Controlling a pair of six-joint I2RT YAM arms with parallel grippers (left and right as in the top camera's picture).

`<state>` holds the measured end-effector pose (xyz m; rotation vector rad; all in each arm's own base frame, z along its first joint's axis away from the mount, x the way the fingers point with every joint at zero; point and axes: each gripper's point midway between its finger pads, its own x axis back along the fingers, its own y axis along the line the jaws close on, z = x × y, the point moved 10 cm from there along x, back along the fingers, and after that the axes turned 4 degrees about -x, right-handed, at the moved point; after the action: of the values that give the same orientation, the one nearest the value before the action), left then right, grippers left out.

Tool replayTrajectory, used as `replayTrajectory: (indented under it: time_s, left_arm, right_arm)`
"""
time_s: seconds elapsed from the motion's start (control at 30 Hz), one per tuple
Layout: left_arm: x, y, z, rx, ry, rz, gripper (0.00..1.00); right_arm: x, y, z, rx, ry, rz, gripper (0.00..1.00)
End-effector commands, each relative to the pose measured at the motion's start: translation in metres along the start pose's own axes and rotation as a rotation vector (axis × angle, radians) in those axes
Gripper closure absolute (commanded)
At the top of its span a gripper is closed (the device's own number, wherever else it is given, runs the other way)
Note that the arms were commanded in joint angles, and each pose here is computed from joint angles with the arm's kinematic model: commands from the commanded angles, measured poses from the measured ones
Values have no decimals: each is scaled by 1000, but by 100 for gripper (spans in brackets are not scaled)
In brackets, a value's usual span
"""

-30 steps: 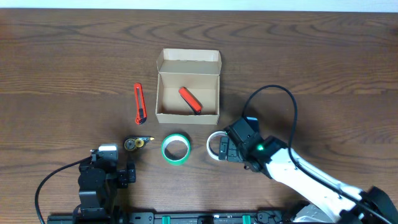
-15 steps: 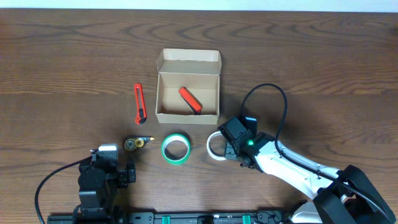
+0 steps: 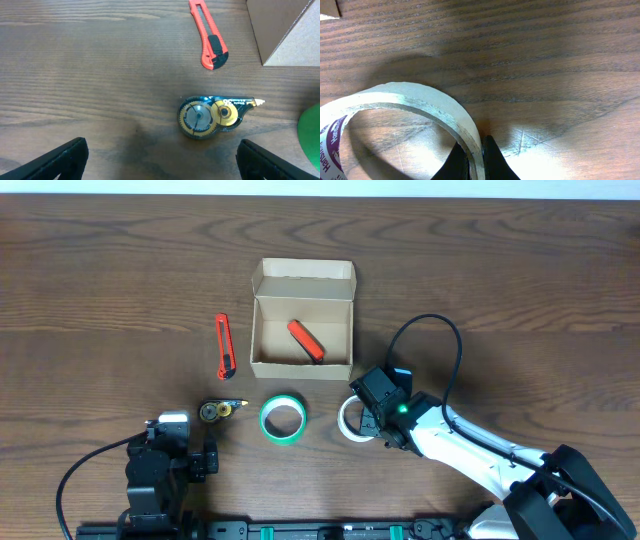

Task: Pack container
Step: 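Grasp the white tape roll by its rim with the right gripper, then carry the white tape into the box and release it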

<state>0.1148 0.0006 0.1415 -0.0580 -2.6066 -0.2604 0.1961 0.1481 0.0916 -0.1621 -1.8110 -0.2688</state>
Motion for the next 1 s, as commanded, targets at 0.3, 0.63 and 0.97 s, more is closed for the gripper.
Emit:
replayTrajectory:
  time_s: [0.3,0.63,0.97]
  left_arm:
    - [-2,1,3,19,10,-19,5]
    - [-2,1,3,19,10,-19,5]
    - [-2,1,3,19,10,-19,5]
  right_arm:
    - [6,0,8,6,105,-3,99]
    - [45,-4,5,23,45,-86,99]
    - [105,2,-10,193,-120,-251,99]
